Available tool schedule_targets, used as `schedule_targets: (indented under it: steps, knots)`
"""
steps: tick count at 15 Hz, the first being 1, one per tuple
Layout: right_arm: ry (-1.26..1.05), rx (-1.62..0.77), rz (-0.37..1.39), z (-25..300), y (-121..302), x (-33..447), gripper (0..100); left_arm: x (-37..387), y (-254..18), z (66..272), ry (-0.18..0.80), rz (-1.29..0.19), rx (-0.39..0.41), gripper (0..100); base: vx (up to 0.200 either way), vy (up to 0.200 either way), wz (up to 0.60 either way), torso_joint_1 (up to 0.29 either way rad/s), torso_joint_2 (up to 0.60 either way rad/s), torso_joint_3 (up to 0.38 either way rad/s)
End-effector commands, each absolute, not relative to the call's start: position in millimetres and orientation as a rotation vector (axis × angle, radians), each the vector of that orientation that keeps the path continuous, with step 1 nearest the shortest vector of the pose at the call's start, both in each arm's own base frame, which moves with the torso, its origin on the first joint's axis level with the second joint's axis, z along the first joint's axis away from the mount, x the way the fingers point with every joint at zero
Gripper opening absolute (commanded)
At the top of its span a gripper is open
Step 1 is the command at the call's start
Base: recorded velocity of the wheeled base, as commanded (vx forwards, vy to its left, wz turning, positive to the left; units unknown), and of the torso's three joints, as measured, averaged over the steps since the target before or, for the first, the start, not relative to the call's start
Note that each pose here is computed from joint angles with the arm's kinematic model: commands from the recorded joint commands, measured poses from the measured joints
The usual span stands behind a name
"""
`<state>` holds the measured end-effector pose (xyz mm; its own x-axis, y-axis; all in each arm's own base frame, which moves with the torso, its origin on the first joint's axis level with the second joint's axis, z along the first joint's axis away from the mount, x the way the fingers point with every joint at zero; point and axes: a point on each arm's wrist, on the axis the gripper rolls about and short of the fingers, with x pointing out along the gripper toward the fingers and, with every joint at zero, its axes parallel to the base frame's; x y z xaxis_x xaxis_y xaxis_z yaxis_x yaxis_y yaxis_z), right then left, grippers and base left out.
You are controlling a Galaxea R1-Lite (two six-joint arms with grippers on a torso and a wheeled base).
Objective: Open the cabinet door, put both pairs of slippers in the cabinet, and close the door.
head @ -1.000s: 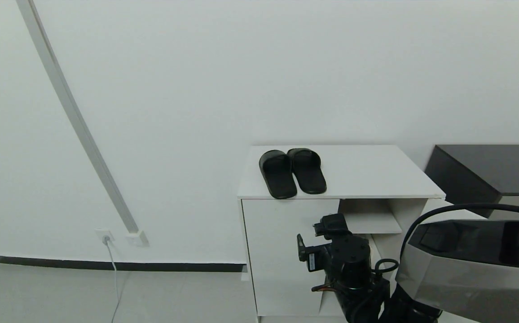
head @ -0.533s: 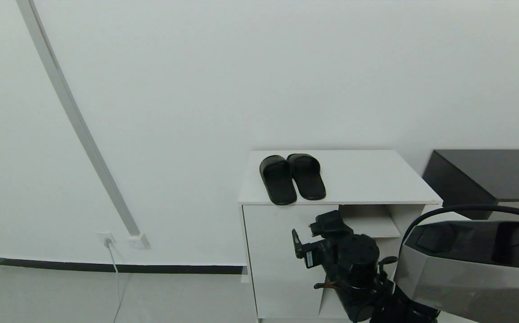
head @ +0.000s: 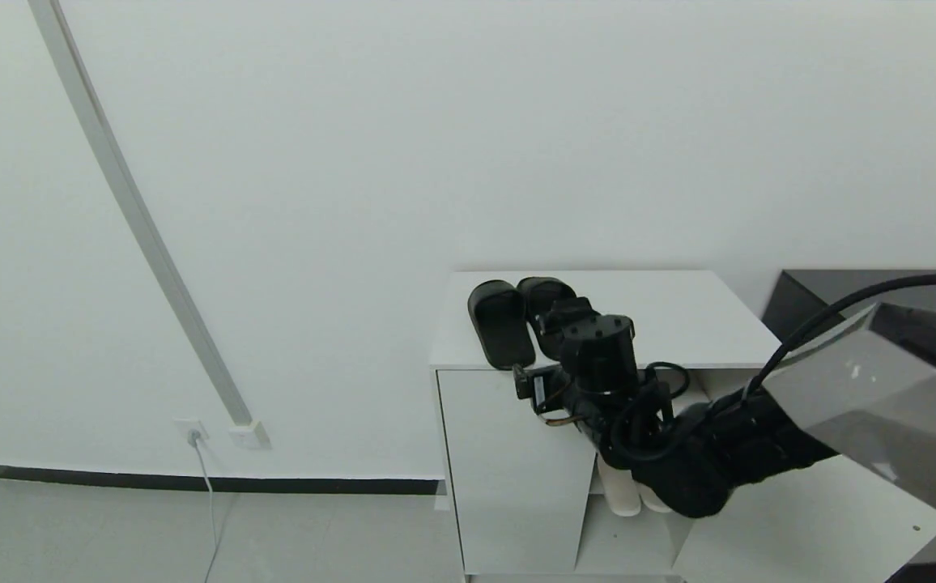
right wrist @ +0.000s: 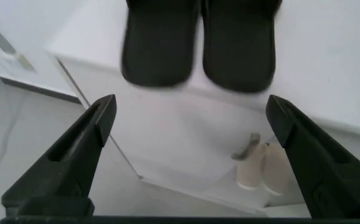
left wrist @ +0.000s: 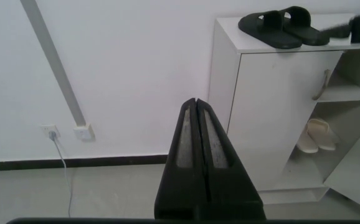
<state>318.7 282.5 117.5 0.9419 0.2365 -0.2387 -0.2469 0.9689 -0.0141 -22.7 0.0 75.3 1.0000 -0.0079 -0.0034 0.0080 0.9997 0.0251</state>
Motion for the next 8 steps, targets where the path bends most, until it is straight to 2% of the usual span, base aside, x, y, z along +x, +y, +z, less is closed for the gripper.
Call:
schedule_targets:
  steps: [1, 3, 8]
  knots:
    - [0.174, 0.050, 0.255, 172, 287, 322, 100, -23, 0, 75, 0.003, -0.008, 0.023, 0, 0.000, 0.000, 0.00, 0.000, 0.00, 0.000]
    - [0.181, 0.046, 0.252, 173, 288, 324, 100, -23, 0, 75, 0.003, -0.008, 0.023, 0, 0.000, 0.000, 0.00, 0.000, 0.00, 0.000]
    - [0.230, 0.011, 0.247, 147, 294, 331, 100, -23, 0, 75, 0.003, -0.008, 0.020, 0, 0.200, 0.000, 0.00, -0.003, 0.00, 0.002]
